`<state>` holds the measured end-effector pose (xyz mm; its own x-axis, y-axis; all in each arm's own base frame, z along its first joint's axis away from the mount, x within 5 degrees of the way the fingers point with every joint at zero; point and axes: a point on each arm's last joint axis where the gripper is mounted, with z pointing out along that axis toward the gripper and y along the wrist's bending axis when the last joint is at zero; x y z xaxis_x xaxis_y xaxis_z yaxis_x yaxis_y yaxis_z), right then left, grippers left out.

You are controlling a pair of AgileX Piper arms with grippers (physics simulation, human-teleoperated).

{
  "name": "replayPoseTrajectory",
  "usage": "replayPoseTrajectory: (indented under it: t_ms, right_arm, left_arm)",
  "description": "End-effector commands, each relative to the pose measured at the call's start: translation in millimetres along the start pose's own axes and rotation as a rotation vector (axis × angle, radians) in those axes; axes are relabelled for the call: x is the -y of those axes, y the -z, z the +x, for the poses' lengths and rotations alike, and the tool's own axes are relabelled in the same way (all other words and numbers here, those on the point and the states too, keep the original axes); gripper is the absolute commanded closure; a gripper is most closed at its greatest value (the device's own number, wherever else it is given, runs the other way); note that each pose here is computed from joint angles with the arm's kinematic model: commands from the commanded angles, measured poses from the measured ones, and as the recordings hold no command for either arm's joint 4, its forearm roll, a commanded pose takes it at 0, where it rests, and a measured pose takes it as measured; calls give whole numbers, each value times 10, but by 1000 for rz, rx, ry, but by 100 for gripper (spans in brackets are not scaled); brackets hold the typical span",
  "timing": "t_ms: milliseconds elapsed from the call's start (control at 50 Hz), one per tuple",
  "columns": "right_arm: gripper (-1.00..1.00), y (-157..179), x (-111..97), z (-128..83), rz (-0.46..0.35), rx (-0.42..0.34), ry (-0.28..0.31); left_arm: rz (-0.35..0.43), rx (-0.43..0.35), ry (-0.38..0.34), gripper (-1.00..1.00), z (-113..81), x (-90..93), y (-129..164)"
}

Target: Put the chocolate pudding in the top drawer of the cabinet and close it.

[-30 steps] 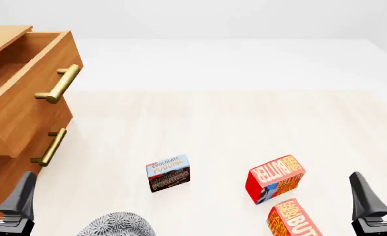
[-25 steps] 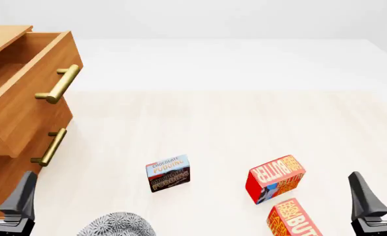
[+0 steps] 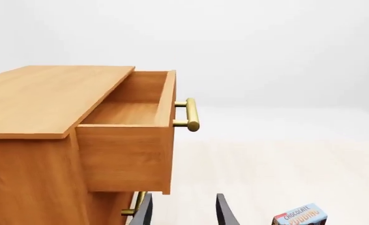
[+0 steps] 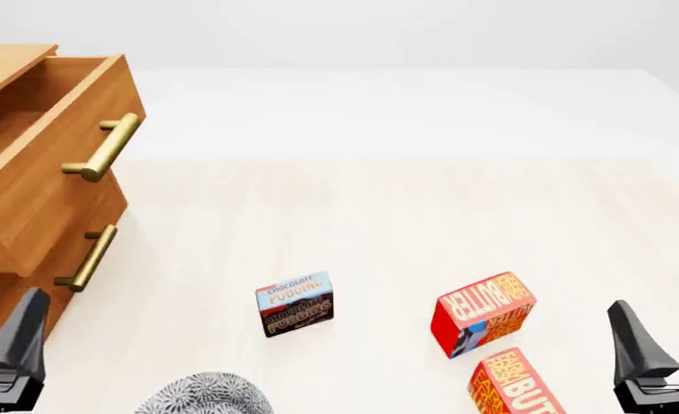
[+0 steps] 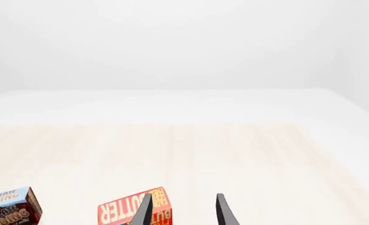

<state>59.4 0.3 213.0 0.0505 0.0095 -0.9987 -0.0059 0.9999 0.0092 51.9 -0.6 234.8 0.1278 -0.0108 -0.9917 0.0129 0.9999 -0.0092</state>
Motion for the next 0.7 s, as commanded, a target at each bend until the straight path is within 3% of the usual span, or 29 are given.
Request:
replayPoseTrajectory:
  t_ms: [20,160,320,700]
  right_arm:
    - [-100,2,1,9,2,1,1]
    - [-100,6,1,10,2,2,1]
    - [-100,3,1,9,2,1,1]
    - [-100,-4,1,7,2,1,1]
  left_arm:
    - [-32,32,31,-100,-300,-12,48]
    - [-48,42,29,-100,-437,-15,78]
    - [-73,94,18,-100,-765,-12,176]
    - [-36,165,-29,-100,-1407,10,247]
